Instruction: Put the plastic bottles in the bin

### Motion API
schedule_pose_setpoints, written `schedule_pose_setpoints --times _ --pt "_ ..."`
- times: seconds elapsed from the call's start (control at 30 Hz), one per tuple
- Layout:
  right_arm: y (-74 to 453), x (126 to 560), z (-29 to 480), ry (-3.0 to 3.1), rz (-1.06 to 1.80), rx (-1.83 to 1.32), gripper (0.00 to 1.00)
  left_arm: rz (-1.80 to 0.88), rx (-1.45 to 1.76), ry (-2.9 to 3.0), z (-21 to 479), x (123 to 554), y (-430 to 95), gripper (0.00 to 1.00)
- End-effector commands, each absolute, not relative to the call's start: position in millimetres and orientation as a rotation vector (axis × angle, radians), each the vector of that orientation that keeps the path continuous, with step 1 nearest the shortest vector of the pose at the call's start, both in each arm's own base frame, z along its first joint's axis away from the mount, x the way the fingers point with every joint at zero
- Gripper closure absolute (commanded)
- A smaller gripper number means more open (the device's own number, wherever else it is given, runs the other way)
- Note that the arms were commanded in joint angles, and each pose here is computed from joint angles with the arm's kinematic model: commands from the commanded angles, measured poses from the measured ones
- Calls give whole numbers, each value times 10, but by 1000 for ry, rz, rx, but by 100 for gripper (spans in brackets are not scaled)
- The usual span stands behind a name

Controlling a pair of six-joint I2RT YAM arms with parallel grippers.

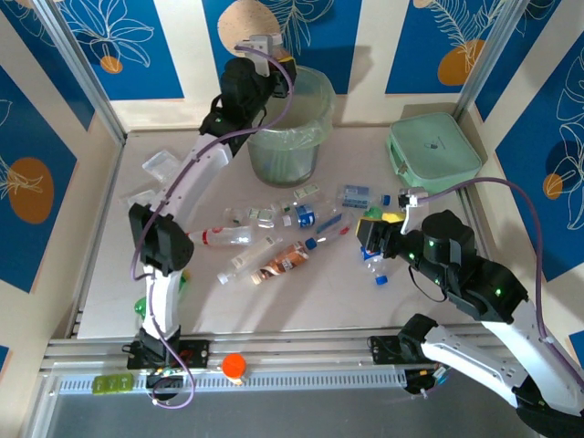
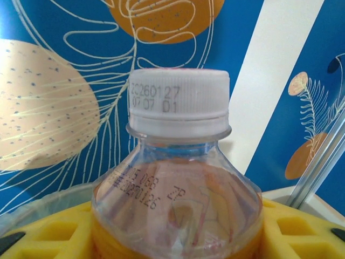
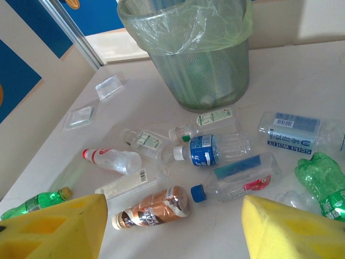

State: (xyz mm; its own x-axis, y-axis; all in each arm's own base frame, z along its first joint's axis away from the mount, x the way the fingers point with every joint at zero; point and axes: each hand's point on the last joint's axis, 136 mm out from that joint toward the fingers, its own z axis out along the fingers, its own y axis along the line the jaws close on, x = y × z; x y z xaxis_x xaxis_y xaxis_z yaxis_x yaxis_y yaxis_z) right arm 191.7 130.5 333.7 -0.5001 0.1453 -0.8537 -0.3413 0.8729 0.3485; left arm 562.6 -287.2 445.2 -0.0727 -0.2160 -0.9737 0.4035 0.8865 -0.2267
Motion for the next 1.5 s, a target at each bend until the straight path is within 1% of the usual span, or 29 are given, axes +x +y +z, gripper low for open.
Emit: schedule_pose_setpoints --times 0.0,0.23,0.4,0.57,0.6,0.77,0.87,0.97,1.2,1.47 --pt "1267 1957 3375 1998 561 -135 33 -518 186 1616 4317 5756 -2892 60" --pt "1304 2036 3271 2026 536 -137 33 -530 167 1692 3837 6036 -2957 60" --pt "1317 2077 3217 2044 530 -136 33 -534 183 1741 3542 6132 -3018 56" --pt "1308 2107 3175 2057 521 -130 33 -526 192 1803 3232 6191 -3061 54" --pt "1308 2110 3160 2060 521 -130 33 -523 192 1818 3172 6198 -3060 53" --pt "1283 2138 3130 2060 501 -134 33 -538 184 1831 3025 6155 -3062 35" --pt "1276 2138 3145 2058 506 -133 33 -522 173 1822 3035 6139 -3020 28" --pt "1265 2127 3179 2045 504 -141 33 -515 175 1811 3099 6127 -3005 24" --pt "1246 2099 3274 2024 501 -160 33 -512 182 1771 3374 6076 -2971 22" --pt "1247 2035 3445 2000 526 -185 33 -554 196 1680 3998 5866 -2926 22"
